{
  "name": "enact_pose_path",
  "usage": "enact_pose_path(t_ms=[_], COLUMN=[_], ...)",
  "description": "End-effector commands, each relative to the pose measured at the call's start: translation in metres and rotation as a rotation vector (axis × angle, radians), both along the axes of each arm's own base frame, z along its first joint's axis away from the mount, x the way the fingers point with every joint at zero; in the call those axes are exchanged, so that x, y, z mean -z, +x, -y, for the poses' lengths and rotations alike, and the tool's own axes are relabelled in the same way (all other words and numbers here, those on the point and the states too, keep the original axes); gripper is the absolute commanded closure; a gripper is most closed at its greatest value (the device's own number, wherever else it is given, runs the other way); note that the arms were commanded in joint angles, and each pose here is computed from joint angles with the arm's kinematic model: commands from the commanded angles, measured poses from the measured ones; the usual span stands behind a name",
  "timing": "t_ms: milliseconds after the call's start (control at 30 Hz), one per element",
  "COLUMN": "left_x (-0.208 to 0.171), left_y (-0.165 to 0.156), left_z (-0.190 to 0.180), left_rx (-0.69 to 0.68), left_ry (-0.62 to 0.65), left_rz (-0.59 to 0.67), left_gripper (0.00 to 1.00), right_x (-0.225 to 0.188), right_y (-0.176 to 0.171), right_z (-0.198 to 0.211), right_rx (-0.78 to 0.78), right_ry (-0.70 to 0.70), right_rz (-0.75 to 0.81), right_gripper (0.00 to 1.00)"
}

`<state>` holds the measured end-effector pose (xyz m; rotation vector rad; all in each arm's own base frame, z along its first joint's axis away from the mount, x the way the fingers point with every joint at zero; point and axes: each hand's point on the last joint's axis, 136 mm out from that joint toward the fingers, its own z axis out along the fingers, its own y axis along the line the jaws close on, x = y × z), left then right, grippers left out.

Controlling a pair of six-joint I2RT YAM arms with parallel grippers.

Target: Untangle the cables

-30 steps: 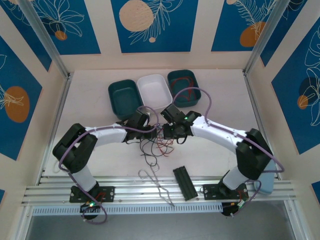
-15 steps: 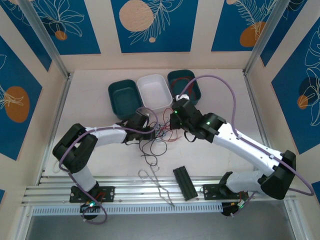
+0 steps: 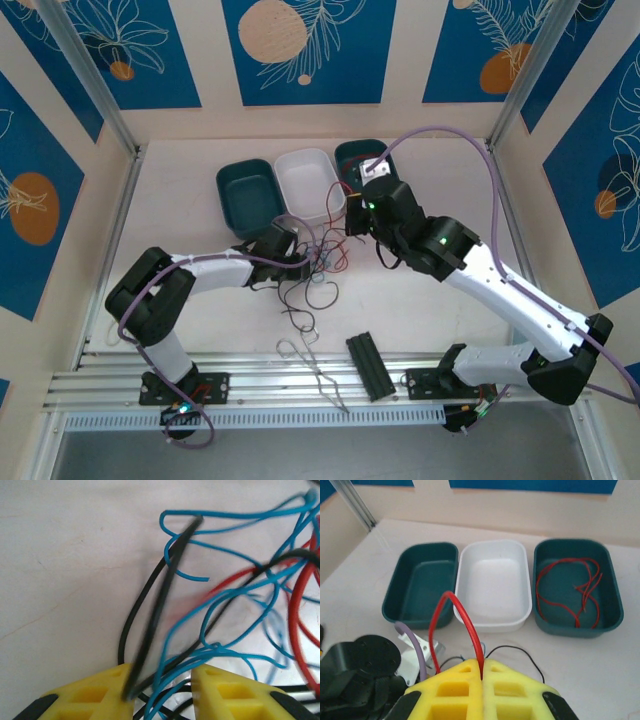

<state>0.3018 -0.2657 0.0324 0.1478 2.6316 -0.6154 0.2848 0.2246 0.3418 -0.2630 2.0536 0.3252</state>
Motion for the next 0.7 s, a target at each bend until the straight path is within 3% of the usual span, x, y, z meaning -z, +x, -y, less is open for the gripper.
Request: enact_pose_path(t_ms=[0,433,667], left_x=[0.000,-0.003,-0.014], left_y=[-0.001,0.000,0.000], left_z=[-0.001,-0.002,0.000], left_rx=[-0.005,-0.014,-0.009], left_ry=[0.004,-0.002,-0.024], left_rz=[0.000,0.009,0.029], left_gripper=[0.65,0.65,0.58], right_x=[-0.054,-0.135,-0.149], right_y=[-0.005,-0.010,0.007], right_z=[0.008,0.027,0.038], right_rx=[-0.011,-0.015,0.024], right_ry=[0.056,0.068,0.058], right_rz=[0.130,0.309,0.351], right_gripper=[1.00,1.00,1.00])
